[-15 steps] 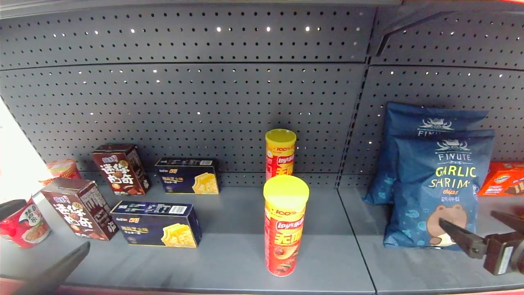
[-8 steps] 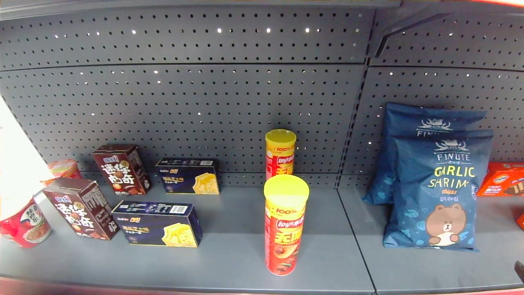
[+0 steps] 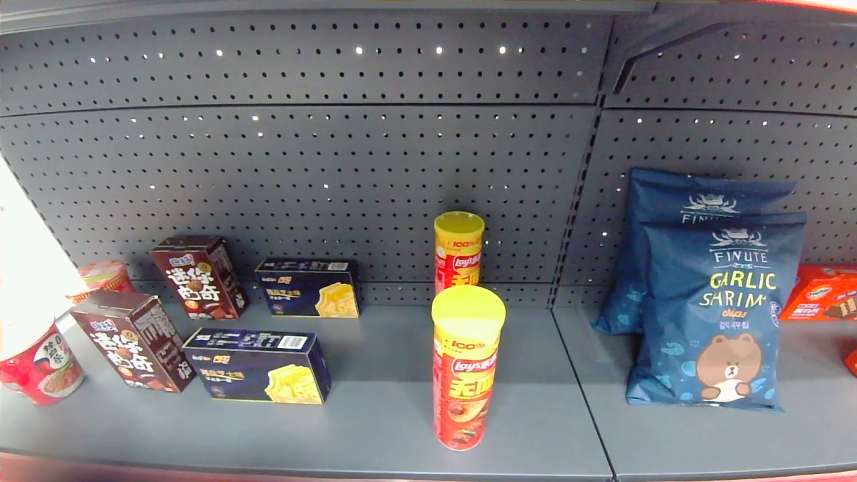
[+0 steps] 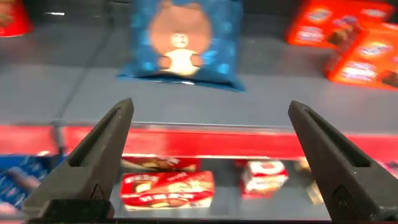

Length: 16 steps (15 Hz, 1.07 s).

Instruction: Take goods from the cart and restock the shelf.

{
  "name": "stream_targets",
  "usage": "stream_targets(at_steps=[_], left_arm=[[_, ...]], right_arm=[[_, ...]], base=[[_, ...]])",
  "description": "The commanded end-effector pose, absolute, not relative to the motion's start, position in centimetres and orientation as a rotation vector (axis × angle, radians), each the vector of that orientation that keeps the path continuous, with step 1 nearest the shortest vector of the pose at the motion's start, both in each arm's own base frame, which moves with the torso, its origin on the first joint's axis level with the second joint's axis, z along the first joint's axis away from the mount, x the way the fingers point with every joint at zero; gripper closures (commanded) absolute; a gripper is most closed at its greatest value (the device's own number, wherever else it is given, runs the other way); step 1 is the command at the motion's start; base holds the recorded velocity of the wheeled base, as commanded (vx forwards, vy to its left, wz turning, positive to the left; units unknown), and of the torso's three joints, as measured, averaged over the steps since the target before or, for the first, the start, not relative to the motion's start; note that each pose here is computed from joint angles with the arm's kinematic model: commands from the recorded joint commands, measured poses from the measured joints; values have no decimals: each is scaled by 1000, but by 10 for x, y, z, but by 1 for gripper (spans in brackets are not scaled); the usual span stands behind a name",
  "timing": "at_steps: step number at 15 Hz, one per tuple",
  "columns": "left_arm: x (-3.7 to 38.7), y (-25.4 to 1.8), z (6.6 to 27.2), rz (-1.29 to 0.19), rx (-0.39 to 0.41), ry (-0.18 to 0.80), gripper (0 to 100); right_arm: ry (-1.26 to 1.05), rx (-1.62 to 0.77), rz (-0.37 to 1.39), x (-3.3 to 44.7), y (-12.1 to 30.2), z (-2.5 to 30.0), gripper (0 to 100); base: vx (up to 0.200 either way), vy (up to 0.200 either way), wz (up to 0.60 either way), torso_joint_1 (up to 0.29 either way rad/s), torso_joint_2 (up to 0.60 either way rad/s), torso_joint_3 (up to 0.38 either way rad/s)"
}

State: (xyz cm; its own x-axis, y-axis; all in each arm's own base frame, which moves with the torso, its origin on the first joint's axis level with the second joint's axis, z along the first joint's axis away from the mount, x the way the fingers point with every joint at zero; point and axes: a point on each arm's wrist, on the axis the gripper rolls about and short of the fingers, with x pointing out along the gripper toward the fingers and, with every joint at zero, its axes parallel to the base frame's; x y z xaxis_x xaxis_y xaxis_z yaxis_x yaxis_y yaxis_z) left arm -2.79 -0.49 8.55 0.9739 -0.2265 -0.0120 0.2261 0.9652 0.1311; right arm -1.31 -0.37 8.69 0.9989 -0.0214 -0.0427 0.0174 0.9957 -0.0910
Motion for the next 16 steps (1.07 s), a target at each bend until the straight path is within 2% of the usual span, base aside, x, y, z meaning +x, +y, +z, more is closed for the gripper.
stream_targets(at_steps=[1,3,5,6,8,10,13,15,16], left_arm=[[-27,-5,82,-235,105,3,0],[-27,-6,83,-263,99,0,0],[-28,-7,83,-313,94,-1,0],[-28,-7,83,-322,42,3,0],[-28,-6,83,-267,-10,10,0],[-25,-4,83,-181,-99,-29,0],[-24,-1,83,-73,-157,-33,0],[-24,-2,82,-79,-118,-32,0],[-24,-2,82,-98,-54,-34,0]], right_arm=[[25,-99,18,-15,-3,85,0],[27,-104,112,-16,-1,85,0],[38,-106,119,-16,-1,85,0],[37,-106,106,-16,-1,85,0],[37,-103,94,-16,-1,85,0],[41,-101,63,-16,-2,85,0],[44,-110,-28,-16,-4,85,0],[43,-110,-24,-16,-4,85,0],[41,-110,-21,-16,-4,85,0]], base=[[0,0,0,0,0,0],[0,0,0,0,0,0],[0,0,0,0,0,0],[0,0,0,0,0,0],[0,0,0,0,0,0],[0,0,0,0,0,0],[0,0,0,0,0,0],[0,0,0,0,0,0],[0,0,0,0,0,0]])
